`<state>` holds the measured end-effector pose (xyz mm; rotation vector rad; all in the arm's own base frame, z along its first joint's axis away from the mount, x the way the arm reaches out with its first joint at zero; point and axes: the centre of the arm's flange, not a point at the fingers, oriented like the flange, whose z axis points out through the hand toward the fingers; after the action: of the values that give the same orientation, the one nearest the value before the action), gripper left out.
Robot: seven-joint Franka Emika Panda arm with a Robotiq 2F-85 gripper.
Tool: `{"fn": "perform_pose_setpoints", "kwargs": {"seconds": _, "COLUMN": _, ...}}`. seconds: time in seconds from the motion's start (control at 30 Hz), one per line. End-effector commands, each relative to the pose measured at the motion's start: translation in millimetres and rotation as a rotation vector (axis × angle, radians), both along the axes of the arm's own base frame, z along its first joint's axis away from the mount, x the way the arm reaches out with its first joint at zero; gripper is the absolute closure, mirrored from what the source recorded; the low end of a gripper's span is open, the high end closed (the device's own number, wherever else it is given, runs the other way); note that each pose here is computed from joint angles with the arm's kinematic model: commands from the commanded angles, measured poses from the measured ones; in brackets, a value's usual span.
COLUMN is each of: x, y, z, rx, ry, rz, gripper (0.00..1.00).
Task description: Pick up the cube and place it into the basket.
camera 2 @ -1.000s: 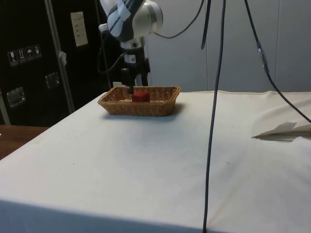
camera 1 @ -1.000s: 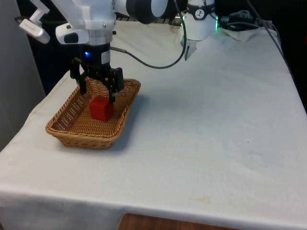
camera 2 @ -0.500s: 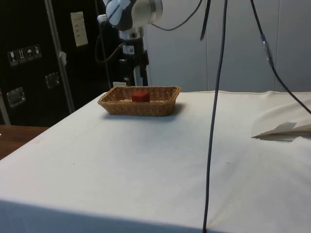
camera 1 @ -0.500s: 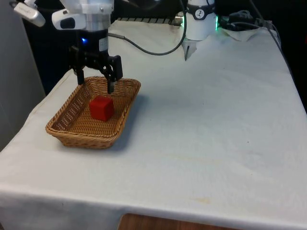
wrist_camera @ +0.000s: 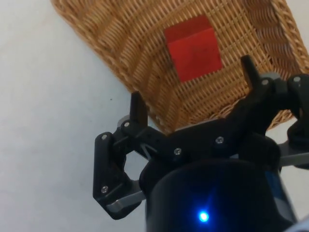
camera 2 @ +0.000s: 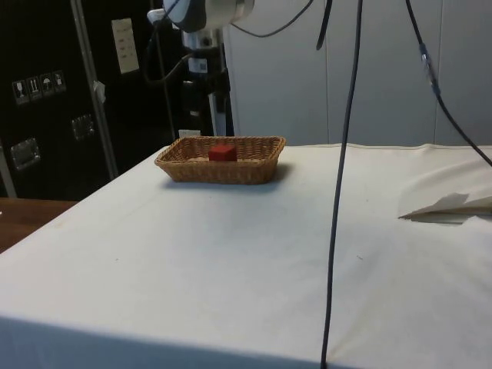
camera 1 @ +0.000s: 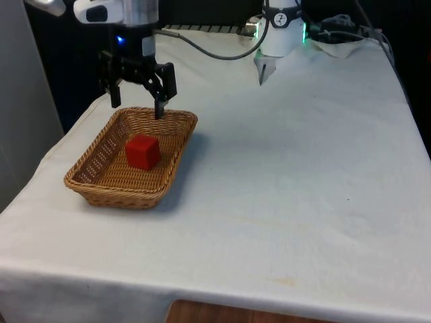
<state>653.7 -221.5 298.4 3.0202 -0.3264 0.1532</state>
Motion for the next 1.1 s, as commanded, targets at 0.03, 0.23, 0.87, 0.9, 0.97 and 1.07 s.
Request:
{"fn": "perform_pose_setpoints", "kwargs": {"seconds": 0.03, "x": -0.7, "y": 4.5, "z": 7, "rx": -0.002, "ry": 0.0, "rz": -0.001, "gripper": 0.0}}
{"fn": "perform_pose_setpoints", "kwargs": {"seconds": 0.23, "x": 0.4, "y": 11.3, "z": 16, "rx": 0.001, "ry": -0.002, "rz": 0.002, "gripper": 0.0}}
{"fn": "perform_pose_setpoints", "kwargs": {"seconds": 0.87, "x": 1.2, "y": 43.2, "z": 58, "rx": 0.008, "ry": 0.001, "rz": 0.014, "gripper": 0.0}}
{"fn": "perform_pose_setpoints", "kwargs": {"seconds": 0.9, "x": 1.0, "y": 44.9, "z": 60, "rx": 0.008, "ry": 0.001, "rz": 0.015, "gripper": 0.0}}
{"fn": "perform_pose_setpoints", "kwargs": {"seconds": 0.97, "x": 2.4, "y": 43.4, "z": 59, "rx": 0.014, "ry": 0.003, "rz": 0.016, "gripper": 0.0}}
{"fn": "perform_pose_setpoints", "kwargs": {"seconds": 1.07, "x": -0.4, "y": 54.5, "z": 68, "rx": 0.009, "ry": 0.004, "rz": 0.017, "gripper": 0.0}}
